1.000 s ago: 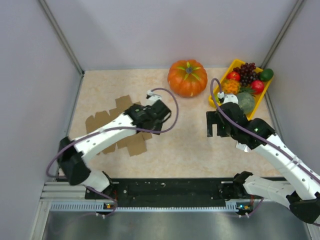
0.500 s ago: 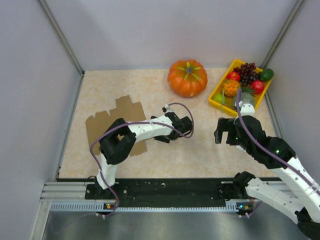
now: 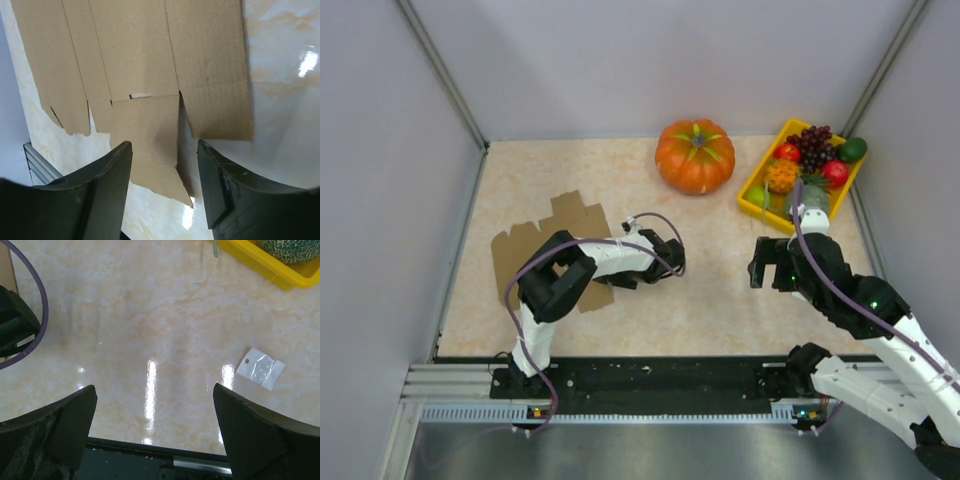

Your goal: Fold the paper box

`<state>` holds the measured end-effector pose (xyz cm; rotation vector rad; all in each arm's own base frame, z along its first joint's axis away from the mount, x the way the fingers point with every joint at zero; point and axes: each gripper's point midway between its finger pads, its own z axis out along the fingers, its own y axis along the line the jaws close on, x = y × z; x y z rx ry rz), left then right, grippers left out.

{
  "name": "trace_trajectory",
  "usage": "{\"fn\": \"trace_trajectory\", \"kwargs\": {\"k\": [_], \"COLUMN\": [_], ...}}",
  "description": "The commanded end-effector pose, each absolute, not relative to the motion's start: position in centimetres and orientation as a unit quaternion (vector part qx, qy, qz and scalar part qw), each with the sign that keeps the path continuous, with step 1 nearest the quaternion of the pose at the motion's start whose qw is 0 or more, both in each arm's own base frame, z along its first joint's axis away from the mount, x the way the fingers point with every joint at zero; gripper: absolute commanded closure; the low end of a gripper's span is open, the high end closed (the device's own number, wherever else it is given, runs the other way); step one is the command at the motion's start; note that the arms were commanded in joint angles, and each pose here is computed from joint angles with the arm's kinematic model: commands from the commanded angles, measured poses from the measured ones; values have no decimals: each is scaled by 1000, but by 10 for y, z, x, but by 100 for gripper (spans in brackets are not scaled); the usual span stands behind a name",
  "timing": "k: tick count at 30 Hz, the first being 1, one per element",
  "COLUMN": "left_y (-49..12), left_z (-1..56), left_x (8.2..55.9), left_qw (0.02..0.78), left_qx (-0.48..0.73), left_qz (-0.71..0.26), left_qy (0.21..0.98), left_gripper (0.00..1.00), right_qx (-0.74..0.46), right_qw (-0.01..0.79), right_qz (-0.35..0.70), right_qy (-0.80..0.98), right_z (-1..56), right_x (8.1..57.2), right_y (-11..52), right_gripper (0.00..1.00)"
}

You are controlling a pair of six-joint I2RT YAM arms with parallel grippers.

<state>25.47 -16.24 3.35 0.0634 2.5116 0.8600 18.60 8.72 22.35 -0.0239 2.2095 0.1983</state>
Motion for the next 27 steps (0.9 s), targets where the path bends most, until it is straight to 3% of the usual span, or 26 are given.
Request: {"fn": "trace_trajectory", "kwargs": {"k": [1, 8, 12, 17, 27], "left_y": [-152, -129, -128, -144, -216], "left_z": [27, 19, 20, 52, 157], "left_x": [260, 252, 253, 250, 224], "left_qw": [256, 251, 254, 258, 346], "left_qx": [6, -7, -5, 17, 154], "left_qz": [325, 335, 328, 256, -115], "left_qy": [910, 908, 910, 931, 918], "left_gripper": [43, 67, 100, 100, 100], "right_qx": [-11, -10, -12, -55, -159], "right_qw": [452, 453, 449, 414, 458], "right_qz": [89, 95, 107, 152, 250], "right_qy": [887, 886, 887, 896, 838], "right_z": [224, 224, 221, 202, 219], "right_x": [188, 189, 192, 192, 231], "right_y": [92, 94, 102, 132, 207], "right_gripper": [1, 1, 1, 1, 1]}}
